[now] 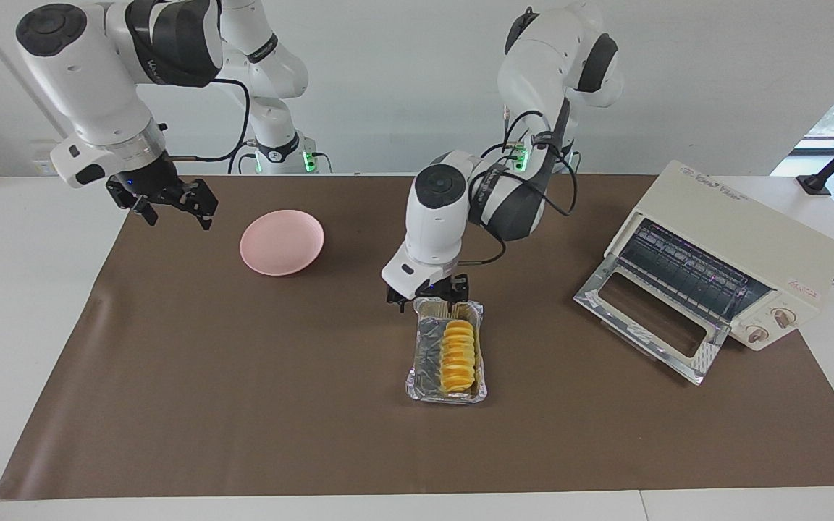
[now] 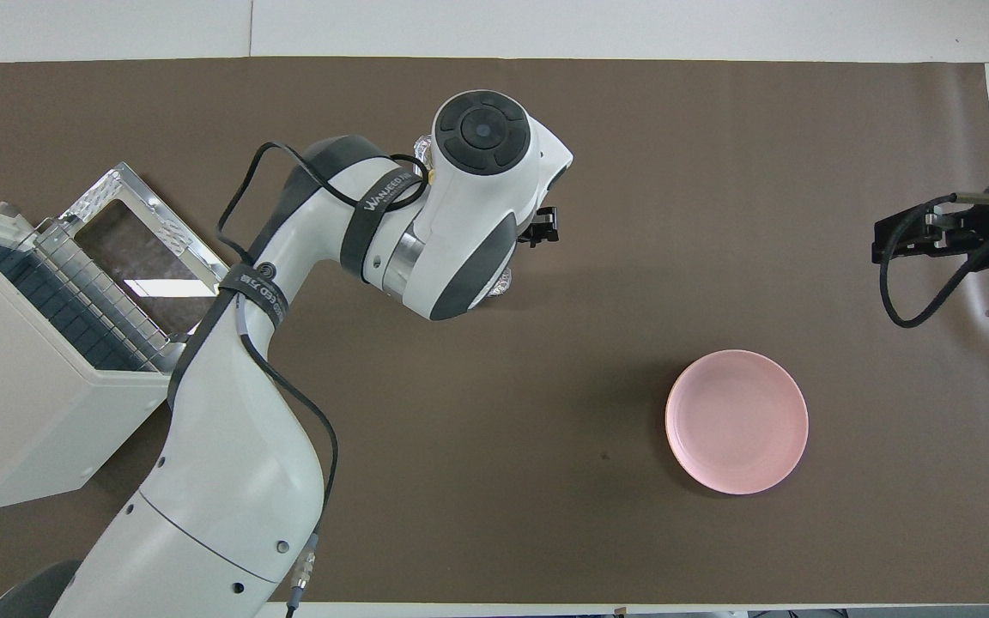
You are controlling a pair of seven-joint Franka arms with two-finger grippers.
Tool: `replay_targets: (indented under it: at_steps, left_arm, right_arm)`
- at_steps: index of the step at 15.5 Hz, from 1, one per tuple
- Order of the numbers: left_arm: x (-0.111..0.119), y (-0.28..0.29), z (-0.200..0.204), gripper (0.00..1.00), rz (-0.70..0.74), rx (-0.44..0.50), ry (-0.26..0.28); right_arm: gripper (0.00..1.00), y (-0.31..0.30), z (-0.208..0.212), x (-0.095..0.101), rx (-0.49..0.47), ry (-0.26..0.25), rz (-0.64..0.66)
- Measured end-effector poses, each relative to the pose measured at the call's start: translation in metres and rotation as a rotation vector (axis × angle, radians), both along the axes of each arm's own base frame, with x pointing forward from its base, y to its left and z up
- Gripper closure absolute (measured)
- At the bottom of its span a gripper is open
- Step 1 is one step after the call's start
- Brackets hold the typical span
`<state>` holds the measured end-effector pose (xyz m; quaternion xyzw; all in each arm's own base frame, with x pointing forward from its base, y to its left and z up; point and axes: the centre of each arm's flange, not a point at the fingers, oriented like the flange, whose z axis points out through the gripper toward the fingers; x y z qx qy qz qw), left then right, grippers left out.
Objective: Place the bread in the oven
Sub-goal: 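Reach the left gripper out to the foil tray edge, then grasp the foil tray rim with the left gripper and lift it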
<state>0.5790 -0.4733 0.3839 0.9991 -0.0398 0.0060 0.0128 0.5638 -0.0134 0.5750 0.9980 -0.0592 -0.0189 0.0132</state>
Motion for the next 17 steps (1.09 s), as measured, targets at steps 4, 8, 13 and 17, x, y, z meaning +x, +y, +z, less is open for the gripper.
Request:
replay_targets:
  at_steps: [4,8,13,17]
  left_arm:
    - [-0.013,-0.02,-0.023,0.0,0.028,0.024,0.015]
    - [-0.013,-0.021,-0.04,0.0,0.041,0.042,0.029]
    - [-0.006,-0.02,-0.039,0.0,0.066,0.024,0.0]
    - [-0.006,-0.022,-0.05,0.03,0.095,0.023,0.001]
  right_arm:
    - [0.0,0.0,0.0,0.0,0.0,0.0,0.0]
    - [0.0,0.0,0.0,0.0,0.0,0.0,0.0]
    - [0.0,0.0,0.0,0.0,0.0,0.0,0.0]
    - [0.0,0.0,0.0,0.0,0.0,0.0,0.0]
